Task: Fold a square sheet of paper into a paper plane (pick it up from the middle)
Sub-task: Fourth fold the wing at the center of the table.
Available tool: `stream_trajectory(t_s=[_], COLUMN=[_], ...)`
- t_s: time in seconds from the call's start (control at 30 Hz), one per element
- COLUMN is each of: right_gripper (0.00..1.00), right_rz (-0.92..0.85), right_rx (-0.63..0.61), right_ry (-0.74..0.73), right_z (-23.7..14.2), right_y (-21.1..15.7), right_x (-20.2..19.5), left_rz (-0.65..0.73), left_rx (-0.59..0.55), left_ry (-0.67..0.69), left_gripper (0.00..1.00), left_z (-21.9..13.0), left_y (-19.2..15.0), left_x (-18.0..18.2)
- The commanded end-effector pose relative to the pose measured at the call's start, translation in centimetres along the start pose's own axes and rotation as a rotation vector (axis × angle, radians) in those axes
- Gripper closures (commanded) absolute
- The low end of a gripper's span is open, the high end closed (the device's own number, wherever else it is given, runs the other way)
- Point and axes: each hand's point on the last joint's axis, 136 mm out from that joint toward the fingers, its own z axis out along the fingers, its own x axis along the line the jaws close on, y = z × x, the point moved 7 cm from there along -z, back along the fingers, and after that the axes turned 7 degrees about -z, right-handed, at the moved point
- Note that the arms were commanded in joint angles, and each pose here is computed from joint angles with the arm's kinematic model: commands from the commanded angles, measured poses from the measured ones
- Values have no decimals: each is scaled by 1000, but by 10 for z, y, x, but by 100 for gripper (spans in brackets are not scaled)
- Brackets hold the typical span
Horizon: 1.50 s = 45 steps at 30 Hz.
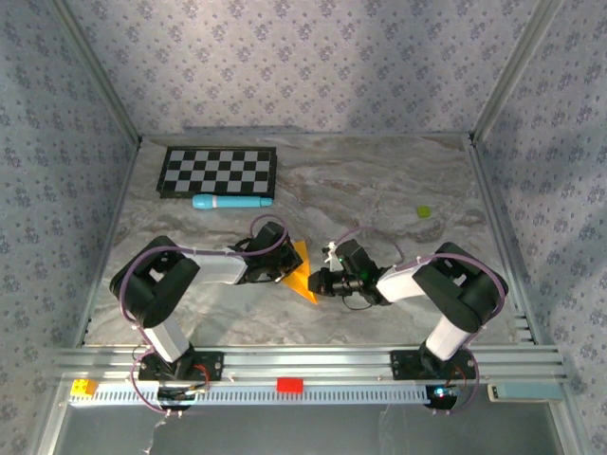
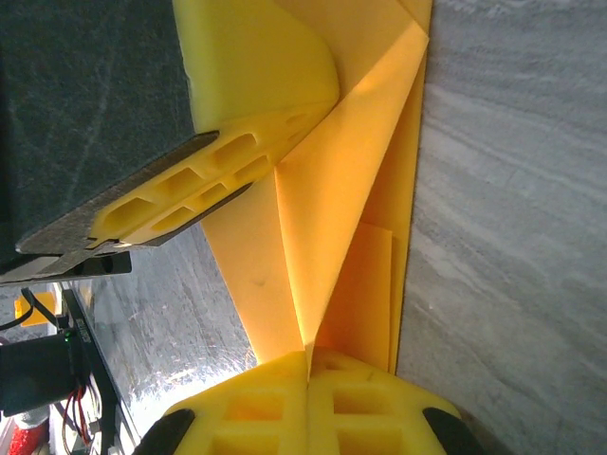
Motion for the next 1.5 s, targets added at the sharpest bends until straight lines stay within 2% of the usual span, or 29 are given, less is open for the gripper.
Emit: stream_trajectory(t_s=[0.0, 0.5, 0.7, 0.87, 1.03, 1.47], right_gripper=[98, 80, 80, 86, 88, 79], right_rz=[87, 27, 17, 33, 42, 23], right_rx=[75, 95, 123, 145, 167, 190], right_ry=[-126, -146, -134, -155, -152, -179], right_z=[0, -15, -17, -16, -15, -24], right_y=[-17, -15, -23, -29, -33, -38], right_x=[-28, -13, -10, -12, -14, -13], left_rz=[-2, -16, -18, -19, -22, -27], left_rx=[-37, -43, -41, -39, -40, -38], left_ry=[42, 63, 64, 66, 65, 67], left_gripper=[99, 100, 100, 100, 100, 100], left_z=[4, 5, 6, 6, 6, 6], left_y=[7, 8, 8, 8, 8, 7], left_x=[7, 16, 17, 17, 18, 20])
